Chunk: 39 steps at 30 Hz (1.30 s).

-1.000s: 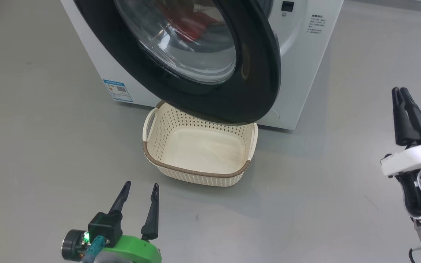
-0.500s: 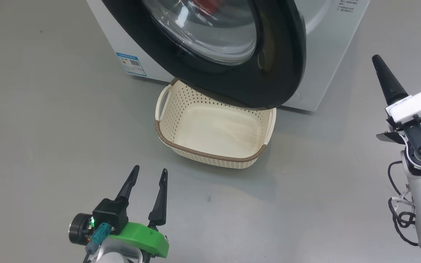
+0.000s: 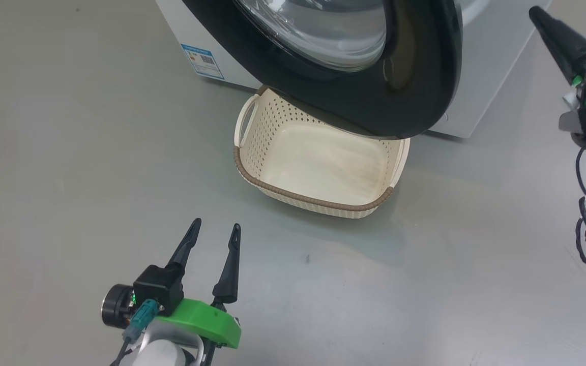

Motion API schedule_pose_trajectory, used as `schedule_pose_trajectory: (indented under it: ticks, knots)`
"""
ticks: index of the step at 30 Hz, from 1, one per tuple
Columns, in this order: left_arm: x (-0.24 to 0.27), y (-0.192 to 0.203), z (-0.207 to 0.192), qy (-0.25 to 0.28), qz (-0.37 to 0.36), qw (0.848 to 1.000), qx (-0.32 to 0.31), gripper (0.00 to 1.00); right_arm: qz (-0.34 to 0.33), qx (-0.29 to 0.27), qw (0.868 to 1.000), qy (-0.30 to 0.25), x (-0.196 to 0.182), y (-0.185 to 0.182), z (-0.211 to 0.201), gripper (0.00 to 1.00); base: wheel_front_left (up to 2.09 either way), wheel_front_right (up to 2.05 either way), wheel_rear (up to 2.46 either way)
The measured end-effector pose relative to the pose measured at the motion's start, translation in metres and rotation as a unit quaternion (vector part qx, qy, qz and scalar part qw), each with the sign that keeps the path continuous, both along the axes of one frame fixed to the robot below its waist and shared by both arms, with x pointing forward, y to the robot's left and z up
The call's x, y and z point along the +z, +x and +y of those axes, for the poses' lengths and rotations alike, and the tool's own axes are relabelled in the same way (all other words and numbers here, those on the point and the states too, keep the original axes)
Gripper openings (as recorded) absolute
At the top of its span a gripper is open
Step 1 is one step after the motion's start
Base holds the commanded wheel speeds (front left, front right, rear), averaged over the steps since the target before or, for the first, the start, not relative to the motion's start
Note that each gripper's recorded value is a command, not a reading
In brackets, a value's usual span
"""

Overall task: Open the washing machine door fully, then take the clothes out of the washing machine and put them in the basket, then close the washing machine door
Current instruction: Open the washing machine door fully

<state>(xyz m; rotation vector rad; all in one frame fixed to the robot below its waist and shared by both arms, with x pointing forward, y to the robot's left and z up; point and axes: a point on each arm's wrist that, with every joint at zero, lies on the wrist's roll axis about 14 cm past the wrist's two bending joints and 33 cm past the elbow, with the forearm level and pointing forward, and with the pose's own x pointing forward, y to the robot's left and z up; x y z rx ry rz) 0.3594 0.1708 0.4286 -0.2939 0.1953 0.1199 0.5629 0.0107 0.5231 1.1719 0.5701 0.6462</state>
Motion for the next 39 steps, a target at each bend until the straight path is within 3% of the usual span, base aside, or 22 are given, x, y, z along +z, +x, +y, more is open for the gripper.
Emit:
schedule_pose_trajectory:
  ticks: [11, 17, 25, 39]
  knots:
    - [-0.003, 0.006, 0.005, -0.002, 0.005, 1.0, 0.007, 1.0, 0.042, 0.039, 0.998, 0.028, 0.008, 0.023, 0.011, 0.0, 0.0, 0.0, 0.0]
    - [-0.005, 0.007, 0.006, -0.004, 0.009, 1.0, 0.011, 1.0, 0.09, 0.082, 0.99, 0.068, -0.001, 0.014, 0.03, 0.0, 0.0, 0.0, 0.0]
    - [-0.007, 0.007, 0.007, -0.004, 0.012, 1.0, 0.014, 1.0, 0.108, 0.102, 0.986, 0.07, -0.005, 0.016, 0.035, 0.0, 0.0, 0.0, 0.0]
    - [-0.008, 0.008, 0.008, -0.001, 0.014, 1.0, 0.015, 1.0, 0.175, 0.159, 0.968, 0.088, -0.032, -0.002, 0.052, 0.0, 0.0, 0.0, 0.0]
